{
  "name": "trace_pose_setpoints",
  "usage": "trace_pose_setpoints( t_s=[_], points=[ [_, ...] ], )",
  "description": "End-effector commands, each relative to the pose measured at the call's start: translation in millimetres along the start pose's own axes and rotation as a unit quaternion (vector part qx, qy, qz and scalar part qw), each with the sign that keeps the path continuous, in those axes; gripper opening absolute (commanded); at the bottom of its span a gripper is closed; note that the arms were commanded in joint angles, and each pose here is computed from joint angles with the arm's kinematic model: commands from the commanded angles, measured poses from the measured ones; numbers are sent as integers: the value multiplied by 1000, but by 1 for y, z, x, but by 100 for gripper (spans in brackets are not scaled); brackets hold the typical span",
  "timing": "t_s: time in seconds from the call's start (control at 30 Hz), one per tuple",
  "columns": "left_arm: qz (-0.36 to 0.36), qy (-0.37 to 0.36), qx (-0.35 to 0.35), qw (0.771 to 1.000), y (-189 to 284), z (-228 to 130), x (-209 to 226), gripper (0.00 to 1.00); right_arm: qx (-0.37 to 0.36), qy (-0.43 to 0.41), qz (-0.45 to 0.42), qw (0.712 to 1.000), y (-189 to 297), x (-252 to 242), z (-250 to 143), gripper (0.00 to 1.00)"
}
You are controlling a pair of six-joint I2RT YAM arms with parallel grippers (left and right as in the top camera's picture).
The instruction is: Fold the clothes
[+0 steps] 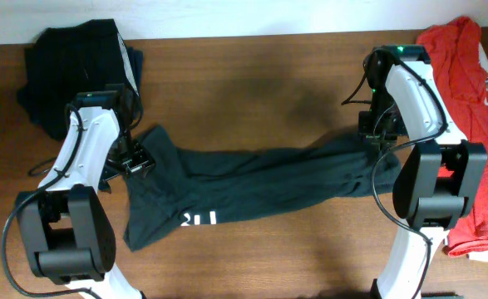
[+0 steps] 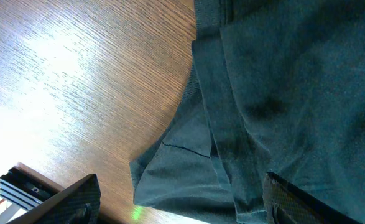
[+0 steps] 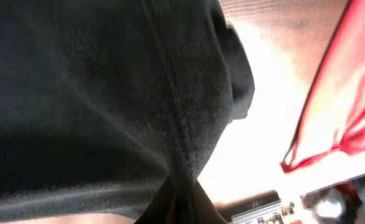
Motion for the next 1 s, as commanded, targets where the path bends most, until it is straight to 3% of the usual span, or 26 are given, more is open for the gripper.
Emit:
trace_pose_setpoints(
  t_s=[0.0, 0.13, 0.2, 0.23, 0.27, 0.4, 0.43, 0.47, 0.5, 0.53, 0.57, 0.6, 0.67, 0.97],
  points=[
    [-2, 0, -15, 1000, 8, 3, 2, 83, 20, -12, -25, 999, -8, -5, -10, 8],
    [-1, -1, -13, 1000, 8, 2, 3, 83, 47, -59, -73, 994, -35, -26, -19, 11],
    [-1, -4, -13, 1000, 8, 2, 3, 83, 55, -68, -71, 994, -36, -33, -21, 34],
    [-1, -4, -13, 1000, 8, 2, 3, 84, 59, -75, -70, 993, -37, -37, -21, 88],
    [-1, -5, -12, 1000, 8, 1, 3, 84, 60, -80, -69, 993, -37, -39, -21, 99],
    [-27, -18, -6, 999, 20, -6, -1, 71, 65, -90, -40, 993, -39, -32, -21, 99],
    [-46, -23, -32, 998, 36, -10, -4, 71, 65, -80, -8, 995, -39, -22, -19, 97],
    [-73, -53, -57, 994, 50, -13, -13, 71, 66, -50, 33, 996, -39, -10, -17, 80],
    [-125, -122, -79, 981, 66, -22, -36, 71, 62, -33, 66, 995, -38, 0, -14, 59],
    [-159, -159, -77, 971, 74, -35, -55, 56, 56, -35, 75, 995, -38, 3, -11, 29],
    [-171, -178, -66, 967, 73, -46, -68, 41, 51, -36, 78, 995, -38, 4, -8, 4],
    [-173, -196, -56, 964, 67, -55, -79, 19, 47, -38, 78, 995, -38, 4, -6, 4],
    [-161, -202, -27, 966, 45, -68, -96, 3, 40, -39, 80, 995, -42, 6, -3, 4],
    [-72, -174, 81, 979, -69, -61, -116, 1, 4, -70, 101, 992, -73, 19, 15, 4]
  ],
)
Point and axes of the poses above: each gripper's point midway between its finger pads, its own y axis back along the fingers, its own x axis along the line the jaws close on, z = x × y, the point moved 2 cm from there along y, back along the fingers, and after that the axes turned 2 degrees about -y, right-handed, at the moved point
